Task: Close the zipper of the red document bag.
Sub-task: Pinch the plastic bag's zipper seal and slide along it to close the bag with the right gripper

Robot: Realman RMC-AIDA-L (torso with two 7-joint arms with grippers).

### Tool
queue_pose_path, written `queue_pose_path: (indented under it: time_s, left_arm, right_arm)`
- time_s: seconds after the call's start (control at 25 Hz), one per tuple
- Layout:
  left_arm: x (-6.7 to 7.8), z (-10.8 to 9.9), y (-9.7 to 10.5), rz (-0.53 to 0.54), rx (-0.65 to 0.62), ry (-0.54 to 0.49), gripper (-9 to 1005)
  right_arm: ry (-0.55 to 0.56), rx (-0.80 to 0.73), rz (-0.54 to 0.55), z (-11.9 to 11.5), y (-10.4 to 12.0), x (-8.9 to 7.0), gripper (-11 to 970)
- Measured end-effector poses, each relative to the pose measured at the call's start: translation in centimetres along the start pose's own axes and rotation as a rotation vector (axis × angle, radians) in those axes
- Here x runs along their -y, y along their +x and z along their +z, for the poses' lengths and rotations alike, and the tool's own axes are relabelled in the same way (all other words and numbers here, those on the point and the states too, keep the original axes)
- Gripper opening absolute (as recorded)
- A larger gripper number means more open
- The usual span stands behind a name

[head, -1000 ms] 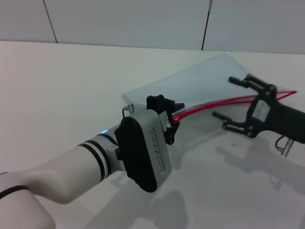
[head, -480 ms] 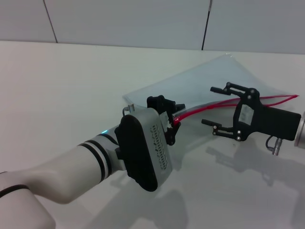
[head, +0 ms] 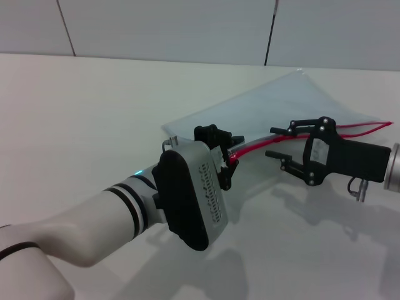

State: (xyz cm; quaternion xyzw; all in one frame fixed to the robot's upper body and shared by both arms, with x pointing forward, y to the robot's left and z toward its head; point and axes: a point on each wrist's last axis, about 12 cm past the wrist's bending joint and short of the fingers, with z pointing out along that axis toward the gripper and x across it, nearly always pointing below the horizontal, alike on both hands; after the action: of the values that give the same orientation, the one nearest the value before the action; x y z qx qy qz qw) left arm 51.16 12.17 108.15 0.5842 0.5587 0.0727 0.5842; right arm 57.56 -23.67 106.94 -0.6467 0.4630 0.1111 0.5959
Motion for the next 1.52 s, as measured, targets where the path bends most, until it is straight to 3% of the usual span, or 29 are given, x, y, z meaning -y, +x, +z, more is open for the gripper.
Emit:
queue_pose_path:
  time_s: [0.12, 0.32, 1.52]
  left_arm:
    - [-0.03, 0.03, -0.04, 0.001, 0.001, 0.000, 44]
    - [-0.06, 0.07, -0.09, 0.003, 0.003, -0.001, 43]
    - [0.01, 0.15, -0.18, 0.005, 0.006, 0.003, 38]
  right_arm:
    - [0.002, -0.006, -0.011, -0.06, 0.04, 0.28, 386]
    - [0.001, -0.009, -0.020, -0.07, 0.05, 0.41, 326]
    - [-0.005, -0.041, -0.025, 0.41, 0.30, 0.47, 84]
